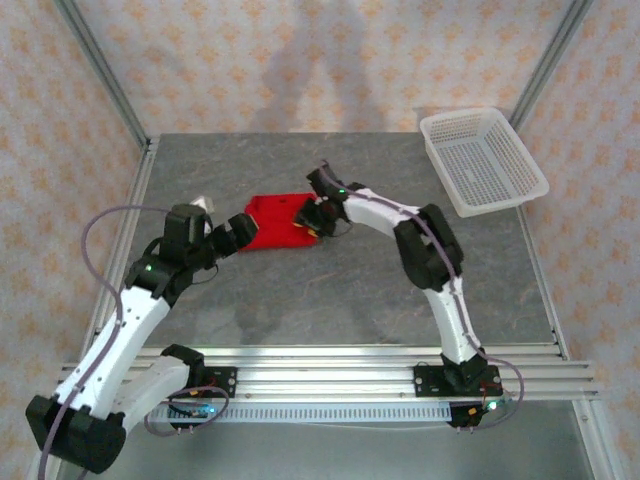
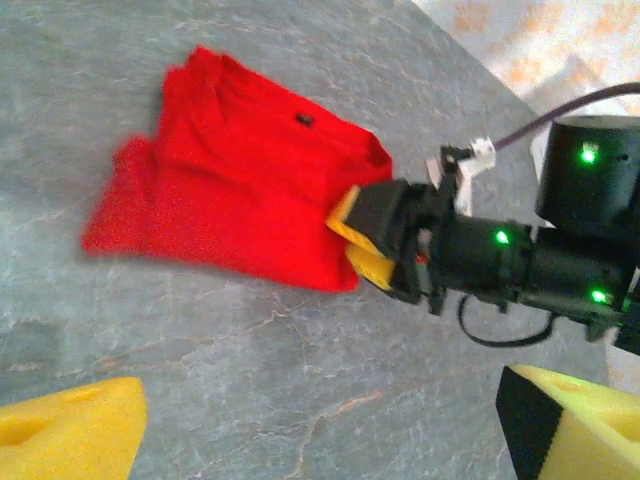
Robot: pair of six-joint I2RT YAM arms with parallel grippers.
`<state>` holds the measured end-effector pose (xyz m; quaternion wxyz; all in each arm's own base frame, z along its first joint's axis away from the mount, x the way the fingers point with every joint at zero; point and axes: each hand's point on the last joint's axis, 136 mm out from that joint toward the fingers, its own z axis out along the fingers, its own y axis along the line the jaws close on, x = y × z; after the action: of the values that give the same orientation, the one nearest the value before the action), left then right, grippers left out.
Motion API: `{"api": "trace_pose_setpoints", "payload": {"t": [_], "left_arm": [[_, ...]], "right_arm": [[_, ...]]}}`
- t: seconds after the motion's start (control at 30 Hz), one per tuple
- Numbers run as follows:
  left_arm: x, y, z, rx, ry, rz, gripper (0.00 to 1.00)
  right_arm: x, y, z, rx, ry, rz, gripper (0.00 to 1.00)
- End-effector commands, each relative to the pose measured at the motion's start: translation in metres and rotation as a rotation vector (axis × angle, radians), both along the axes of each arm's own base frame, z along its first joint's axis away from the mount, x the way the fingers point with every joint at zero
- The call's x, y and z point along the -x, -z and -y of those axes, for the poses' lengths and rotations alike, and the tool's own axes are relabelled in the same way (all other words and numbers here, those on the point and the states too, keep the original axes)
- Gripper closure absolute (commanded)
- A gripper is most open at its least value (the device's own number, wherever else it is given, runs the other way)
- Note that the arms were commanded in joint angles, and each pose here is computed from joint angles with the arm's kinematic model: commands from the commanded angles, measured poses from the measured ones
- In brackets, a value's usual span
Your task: Fold the inside-out t-shirt
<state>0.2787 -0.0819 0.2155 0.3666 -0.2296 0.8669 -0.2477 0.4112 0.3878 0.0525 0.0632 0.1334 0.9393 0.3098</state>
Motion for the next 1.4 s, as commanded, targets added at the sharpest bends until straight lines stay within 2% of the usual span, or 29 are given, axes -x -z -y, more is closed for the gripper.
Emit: {"api": "trace_pose_setpoints", "payload": {"t": [0.0,0.1,0.2,0.33,0.5,0.6,0.73,0.9,1.0,1.1,1.27,1.37], "left_arm": [[0.016,0.024,-0.027,0.026,-0.203,-0.064,0.02],[0.021,0.037,-0.029,0.093,-0.247,-0.077,0.01],[0.013,0.044,-0.024,0.166,-0.277,-0.084,0.03],[-0.002,0.046,-0.032,0.174,-0.353,-0.091,0.05],[-0.033,0.058,-0.056,0.221,-0.447,-0.122,0.08],[-0.060,0.073,-0.072,0.266,-0.475,-0.159,0.11],[-0.101,0.082,-0.096,0.272,-0.496,-0.127,0.18],[-0.145,0.107,-0.103,0.318,-0.491,-0.147,0.28],[-0.165,0.127,-0.098,0.348,-0.475,-0.187,0.36],[-0.184,0.133,-0.097,0.375,-0.461,-0.166,0.42],[-0.203,0.144,-0.101,0.362,-0.470,-0.180,0.64],[-0.215,0.147,-0.106,0.360,-0.484,-0.176,0.65]], "right_arm": [[0.001,-0.013,-0.066,-0.057,-0.054,0.017,0.61],[-0.014,-0.036,-0.111,-0.126,-0.085,0.024,0.60],[-0.033,-0.087,-0.116,-0.191,-0.049,0.108,0.57],[-0.042,-0.136,-0.075,-0.157,-0.015,0.173,0.56],[-0.023,-0.176,-0.010,-0.062,-0.032,0.244,0.54],[-0.003,-0.185,0.028,-0.019,-0.013,0.267,0.53],[0.026,-0.192,0.075,0.027,0.047,0.296,0.52],[0.048,-0.189,0.115,0.060,0.131,0.298,0.52],[0.053,-0.187,0.127,0.071,0.160,0.299,0.52],[0.055,-0.192,0.133,0.086,0.168,0.310,0.52],[0.055,-0.193,0.136,0.100,0.181,0.306,0.52],[0.055,-0.194,0.137,0.099,0.186,0.302,0.52]]}}
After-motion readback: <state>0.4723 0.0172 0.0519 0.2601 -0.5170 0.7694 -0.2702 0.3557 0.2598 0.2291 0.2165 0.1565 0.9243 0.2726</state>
